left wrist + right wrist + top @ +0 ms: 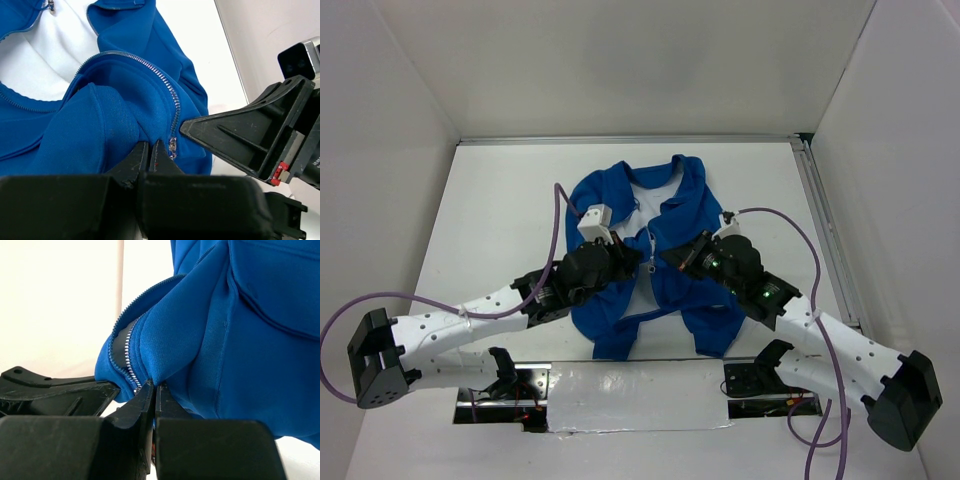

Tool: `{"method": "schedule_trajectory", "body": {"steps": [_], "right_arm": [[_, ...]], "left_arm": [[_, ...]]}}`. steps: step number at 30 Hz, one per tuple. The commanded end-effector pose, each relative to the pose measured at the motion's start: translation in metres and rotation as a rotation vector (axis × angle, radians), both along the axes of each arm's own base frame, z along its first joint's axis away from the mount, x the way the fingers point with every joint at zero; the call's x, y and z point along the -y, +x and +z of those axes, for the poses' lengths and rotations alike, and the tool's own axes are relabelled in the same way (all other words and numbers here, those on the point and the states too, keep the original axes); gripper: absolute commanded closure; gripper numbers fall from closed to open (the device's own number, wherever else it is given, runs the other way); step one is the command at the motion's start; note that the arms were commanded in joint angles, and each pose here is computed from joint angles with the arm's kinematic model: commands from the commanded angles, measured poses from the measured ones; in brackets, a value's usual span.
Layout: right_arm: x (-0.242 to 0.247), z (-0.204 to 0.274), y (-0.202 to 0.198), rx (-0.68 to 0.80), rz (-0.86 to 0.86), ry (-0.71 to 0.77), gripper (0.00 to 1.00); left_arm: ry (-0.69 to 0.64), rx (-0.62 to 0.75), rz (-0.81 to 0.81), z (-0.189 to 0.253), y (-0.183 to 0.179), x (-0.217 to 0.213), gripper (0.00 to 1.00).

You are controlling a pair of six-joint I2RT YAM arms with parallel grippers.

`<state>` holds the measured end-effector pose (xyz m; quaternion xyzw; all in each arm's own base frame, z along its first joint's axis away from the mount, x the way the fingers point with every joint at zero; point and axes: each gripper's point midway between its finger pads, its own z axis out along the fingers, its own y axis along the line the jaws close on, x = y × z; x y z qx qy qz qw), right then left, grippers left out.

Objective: Zip up the jacket

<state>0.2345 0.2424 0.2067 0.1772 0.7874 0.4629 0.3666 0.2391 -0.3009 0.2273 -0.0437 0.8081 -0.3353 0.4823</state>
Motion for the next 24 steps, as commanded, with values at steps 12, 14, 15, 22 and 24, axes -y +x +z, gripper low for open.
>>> {"method": "schedule_trajectory", "body": {"steps": [12, 14, 15, 22, 24], "right_arm": [[0.000, 0.038, 0.003, 0.092, -0.021, 0.072, 1.00], [-0.002, 0.039, 0.002, 0.101, 0.000, 0.072, 1.00], [-0.004, 0.039, 0.002, 0.104, 0.009, 0.075, 1.00], [-0.009, 0.038, -0.006, 0.123, 0.062, 0.096, 1.00], [-0.011, 0.035, -0.011, 0.126, 0.080, 0.118, 1.00]], "left_arm": [[-0.029, 0.012, -0.009, 0.016, -0.008, 0.010, 1.00], [-0.044, 0.015, -0.034, 0.018, -0.011, 0.012, 1.00], [-0.051, 0.019, -0.053, 0.019, -0.013, 0.014, 1.00], [-0.094, 0.013, -0.067, 0.028, -0.017, 0.017, 1.00], [-0.112, -0.004, -0.066, 0.031, -0.019, 0.018, 1.00]]}}
